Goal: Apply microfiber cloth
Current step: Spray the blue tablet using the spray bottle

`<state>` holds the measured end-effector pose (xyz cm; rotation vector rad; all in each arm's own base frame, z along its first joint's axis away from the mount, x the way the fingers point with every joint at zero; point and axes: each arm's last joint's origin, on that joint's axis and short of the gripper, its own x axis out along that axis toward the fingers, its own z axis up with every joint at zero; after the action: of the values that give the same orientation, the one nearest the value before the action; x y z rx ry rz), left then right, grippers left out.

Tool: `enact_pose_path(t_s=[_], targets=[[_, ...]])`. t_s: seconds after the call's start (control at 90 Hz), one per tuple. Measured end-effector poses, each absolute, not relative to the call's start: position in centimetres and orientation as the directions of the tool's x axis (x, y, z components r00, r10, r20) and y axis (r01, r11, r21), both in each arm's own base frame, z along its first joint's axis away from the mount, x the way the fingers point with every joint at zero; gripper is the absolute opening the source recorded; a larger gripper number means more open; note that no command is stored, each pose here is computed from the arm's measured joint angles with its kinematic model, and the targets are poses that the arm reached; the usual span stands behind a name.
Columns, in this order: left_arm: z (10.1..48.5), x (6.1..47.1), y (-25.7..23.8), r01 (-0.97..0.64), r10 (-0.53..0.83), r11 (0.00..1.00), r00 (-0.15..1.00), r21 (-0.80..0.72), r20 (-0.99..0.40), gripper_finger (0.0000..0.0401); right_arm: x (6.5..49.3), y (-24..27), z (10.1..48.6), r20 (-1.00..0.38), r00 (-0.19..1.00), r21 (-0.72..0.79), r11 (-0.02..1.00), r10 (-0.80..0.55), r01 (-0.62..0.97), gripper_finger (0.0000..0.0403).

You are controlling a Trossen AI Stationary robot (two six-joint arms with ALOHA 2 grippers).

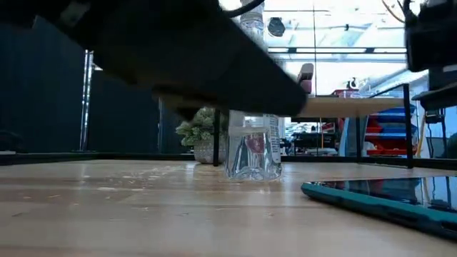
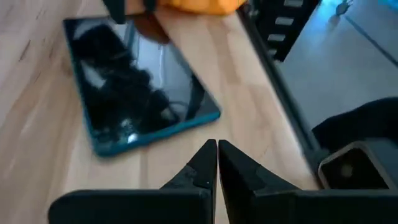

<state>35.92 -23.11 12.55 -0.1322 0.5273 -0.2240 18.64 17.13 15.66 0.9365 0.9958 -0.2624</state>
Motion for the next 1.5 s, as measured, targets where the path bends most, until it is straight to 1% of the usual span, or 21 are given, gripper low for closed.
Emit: enact_pose_path(t_s=[0.1,0.211,0.3,0.456,0.533,0.622,0.744,0.822,0.944,1.356,1.422,1.5], targets=[[11.8,36.6,-23.4,0.167,-0.234,0.97,0.84,-0.176,-0.49,0.0,16.9,16.6,16.3,-0.857,0.485,0.489,0.572,0.175,0.658,0.0206],[10.6,37.1,-23.4,0.128,-0.21,0.973,0.836,-0.192,-0.506,0.0,15.3,16.2,15.8,-0.915,0.391,0.373,0.568,0.097,0.733,0.0206],[9.2,37.4,-23.0,0.086,-0.183,0.976,0.827,-0.202,-0.532,0.0,15.0,16.6,15.2,-0.926,0.371,0.346,0.568,0.077,0.747,0.0206],[8.3,37.9,-22.4,0.043,-0.156,0.975,0.832,-0.218,-0.532,0.0,16.1,17.7,13.3,-0.889,0.442,0.425,0.572,0.117,0.702,0.0205],[8.1,38.1,-22.2,0.038,-0.151,0.975,0.834,-0.218,-0.53,0.0,16.6,18.0,12.4,-0.883,0.458,0.43,0.57,0.104,0.7,0.0205],[8.1,38.2,-21.9,0.037,-0.15,0.976,0.832,-0.216,-0.534,0.0,17.3,18.6,11.6,-0.858,0.505,0.468,0.547,0.094,0.694,0.0205],[8.0,38.3,-21.5,0.036,-0.15,0.976,0.826,-0.215,-0.543,0.0,17.8,19.0,11.1,-0.812,0.579,0.513,0.567,0.075,0.645,0.0205],[8.0,38.3,-21.5,0.044,-0.16,0.975,0.823,-0.22,-0.545,0.0,18.1,19.1,11.0,-0.786,0.615,0.539,0.56,0.065,0.63,0.0205],[7.9,38.4,-21.5,0.067,-0.164,0.979,0.822,-0.193,-0.545,0.0,18.1,19.1,11.0,-0.77,0.636,0.552,0.549,0.046,0.628,0.0205],[7.9,38.2,-21.8,0.095,-0.17,0.982,0.822,-0.163,-0.543,0.0,17.2,20.1,11.2,-0.709,0.704,0.578,0.588,0.019,0.566,0.0205],[7.9,38.2,-21.9,0.138,-0.2,0.979,0.815,-0.152,-0.544,0.0,17.1,20.1,11.2,-0.71,0.704,0.581,0.571,0.007,0.58,0.0205],[7.9,38.1,-22.1,0.153,-0.206,0.978,0.814,-0.142,-0.544,0.0,17.0,19.8,11.1,-0.735,0.677,0.576,0.515,-0.013,0.635,0.0205]])
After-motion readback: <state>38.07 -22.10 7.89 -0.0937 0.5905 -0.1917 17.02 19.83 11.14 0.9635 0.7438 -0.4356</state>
